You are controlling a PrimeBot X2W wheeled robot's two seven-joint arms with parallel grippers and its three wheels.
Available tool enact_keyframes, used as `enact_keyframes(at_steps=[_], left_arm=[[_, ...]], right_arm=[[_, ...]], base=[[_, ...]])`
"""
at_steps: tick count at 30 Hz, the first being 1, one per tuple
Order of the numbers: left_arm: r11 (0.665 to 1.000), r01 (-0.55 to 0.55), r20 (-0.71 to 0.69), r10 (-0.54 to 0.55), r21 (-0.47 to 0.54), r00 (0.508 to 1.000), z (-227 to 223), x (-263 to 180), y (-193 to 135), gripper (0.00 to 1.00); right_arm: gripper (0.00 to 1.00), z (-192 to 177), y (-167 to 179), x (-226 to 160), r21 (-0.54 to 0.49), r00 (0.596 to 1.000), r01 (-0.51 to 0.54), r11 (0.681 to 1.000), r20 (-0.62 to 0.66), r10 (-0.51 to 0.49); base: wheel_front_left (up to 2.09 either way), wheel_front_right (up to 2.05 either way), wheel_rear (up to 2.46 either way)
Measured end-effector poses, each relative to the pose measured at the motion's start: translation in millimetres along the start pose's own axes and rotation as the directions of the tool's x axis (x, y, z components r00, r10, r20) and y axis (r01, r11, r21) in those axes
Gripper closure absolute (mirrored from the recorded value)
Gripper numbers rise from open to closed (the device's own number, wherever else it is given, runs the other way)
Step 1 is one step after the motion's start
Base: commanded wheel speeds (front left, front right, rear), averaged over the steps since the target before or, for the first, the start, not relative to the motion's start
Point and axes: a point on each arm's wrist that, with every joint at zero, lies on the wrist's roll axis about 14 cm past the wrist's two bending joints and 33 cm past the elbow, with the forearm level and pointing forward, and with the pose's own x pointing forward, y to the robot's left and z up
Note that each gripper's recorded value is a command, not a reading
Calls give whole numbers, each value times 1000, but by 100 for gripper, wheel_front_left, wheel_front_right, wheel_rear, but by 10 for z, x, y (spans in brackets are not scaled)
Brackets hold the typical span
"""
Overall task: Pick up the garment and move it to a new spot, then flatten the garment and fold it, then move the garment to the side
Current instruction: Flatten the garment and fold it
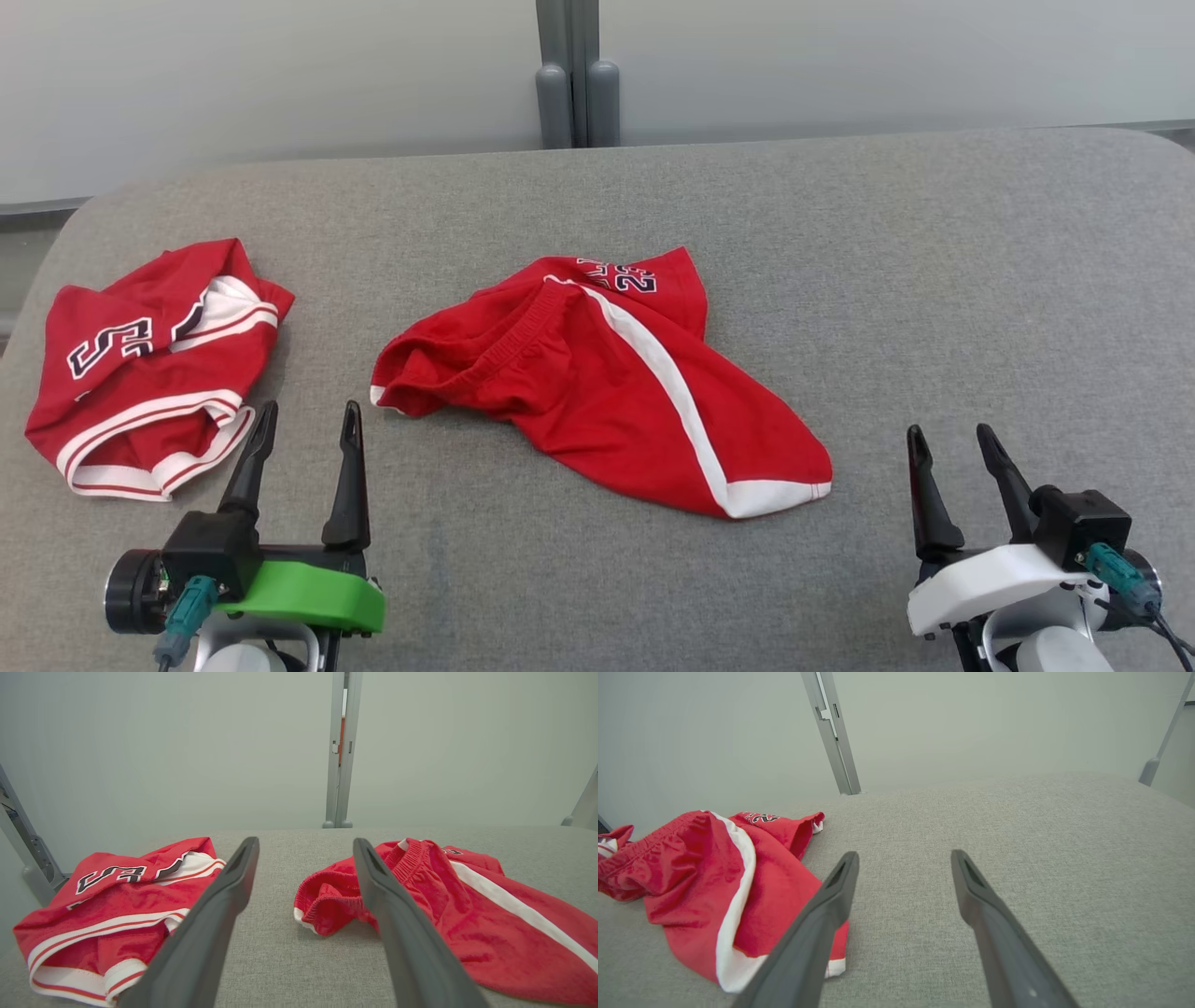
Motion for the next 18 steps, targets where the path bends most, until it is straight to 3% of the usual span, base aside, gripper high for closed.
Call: enact_keyframes(at_steps=[12, 18], left_arm=[[1000, -11, -19, 11, -18, 1000, -69, -26, 25, 0], [1000, 3, -27, -4, -31, 1000, -103, -5, -27, 0]], right_arm=[[0, -260, 187, 126, 23, 993, -53, 998, -106, 55], [0, -523, 411, 302, 53, 950, -112, 992, -288, 123]], base=[[0, 0, 0], [0, 0, 0]])
